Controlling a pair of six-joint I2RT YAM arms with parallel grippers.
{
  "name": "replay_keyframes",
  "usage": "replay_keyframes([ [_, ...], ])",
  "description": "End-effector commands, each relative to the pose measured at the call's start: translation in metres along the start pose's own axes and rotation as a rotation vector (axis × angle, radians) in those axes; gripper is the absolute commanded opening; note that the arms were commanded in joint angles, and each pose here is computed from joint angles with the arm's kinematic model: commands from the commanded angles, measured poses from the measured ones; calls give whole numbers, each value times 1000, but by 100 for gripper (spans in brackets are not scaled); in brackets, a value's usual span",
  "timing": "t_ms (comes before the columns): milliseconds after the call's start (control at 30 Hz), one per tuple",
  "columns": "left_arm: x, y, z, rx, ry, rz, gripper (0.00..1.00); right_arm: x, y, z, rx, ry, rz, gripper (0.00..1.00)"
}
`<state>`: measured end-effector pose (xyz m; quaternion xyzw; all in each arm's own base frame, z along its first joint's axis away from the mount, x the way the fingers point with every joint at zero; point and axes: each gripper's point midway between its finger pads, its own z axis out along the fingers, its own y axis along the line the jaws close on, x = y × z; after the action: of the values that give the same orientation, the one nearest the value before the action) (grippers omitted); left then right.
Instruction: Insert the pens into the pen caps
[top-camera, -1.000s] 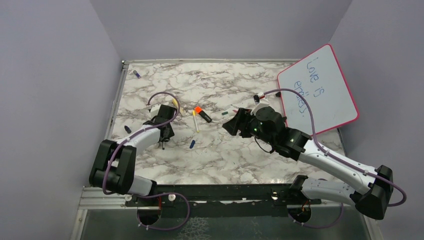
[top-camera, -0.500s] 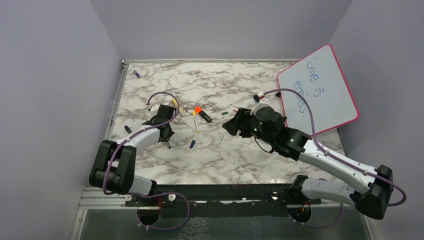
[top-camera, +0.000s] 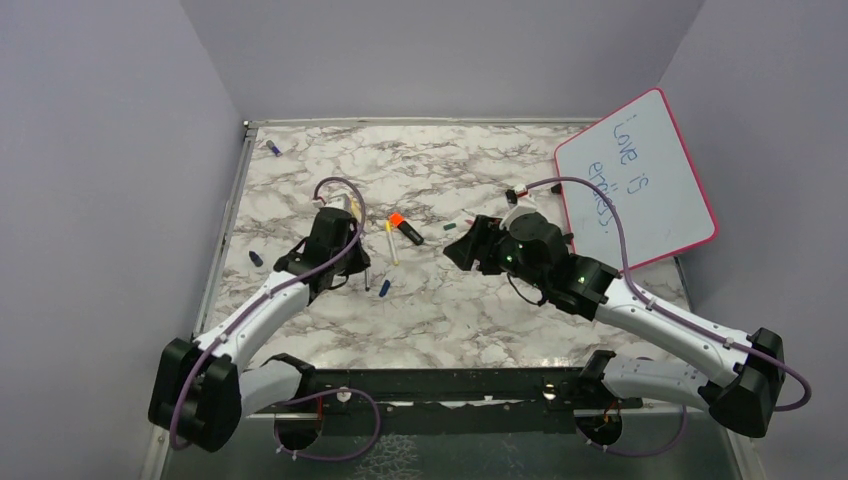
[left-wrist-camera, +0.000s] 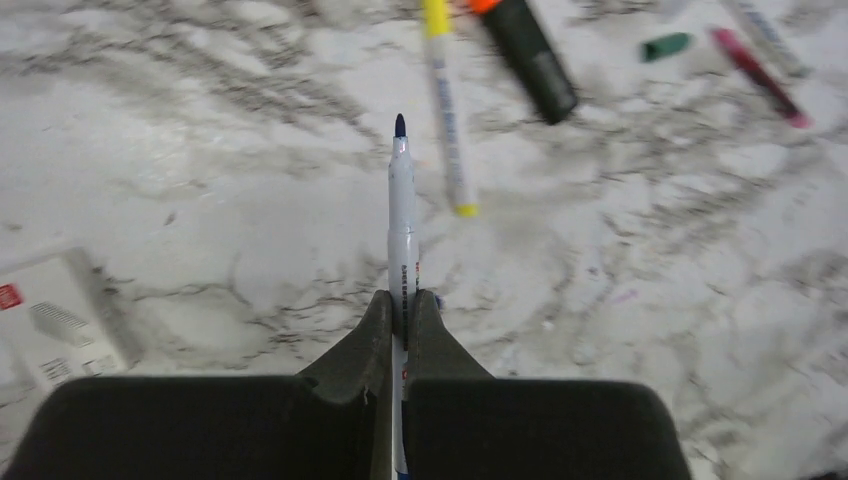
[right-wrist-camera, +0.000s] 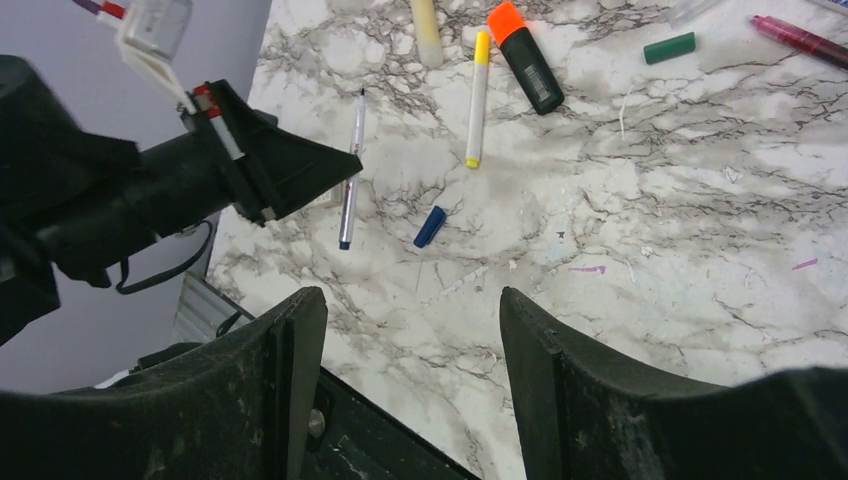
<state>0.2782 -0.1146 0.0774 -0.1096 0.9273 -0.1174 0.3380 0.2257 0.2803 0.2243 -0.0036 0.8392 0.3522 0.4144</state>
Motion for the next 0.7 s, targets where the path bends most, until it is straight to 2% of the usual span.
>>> replay_keyframes([
  [0,-25,-92,-54,462,-76,116,0,-8,13,-1,-58,-33,-6,68],
  [167,-20,-147,-102,767,-118,198,0,-17,35,-8,-164,-61,-12,71],
  [400,-19,-190,-167,1116,-229,220,0,-36,70,-24,-342,-129,-6,75],
  [667,-11,-197,-200,1238,-246,281,0,-52,72,-17,-290,-165,134,67],
])
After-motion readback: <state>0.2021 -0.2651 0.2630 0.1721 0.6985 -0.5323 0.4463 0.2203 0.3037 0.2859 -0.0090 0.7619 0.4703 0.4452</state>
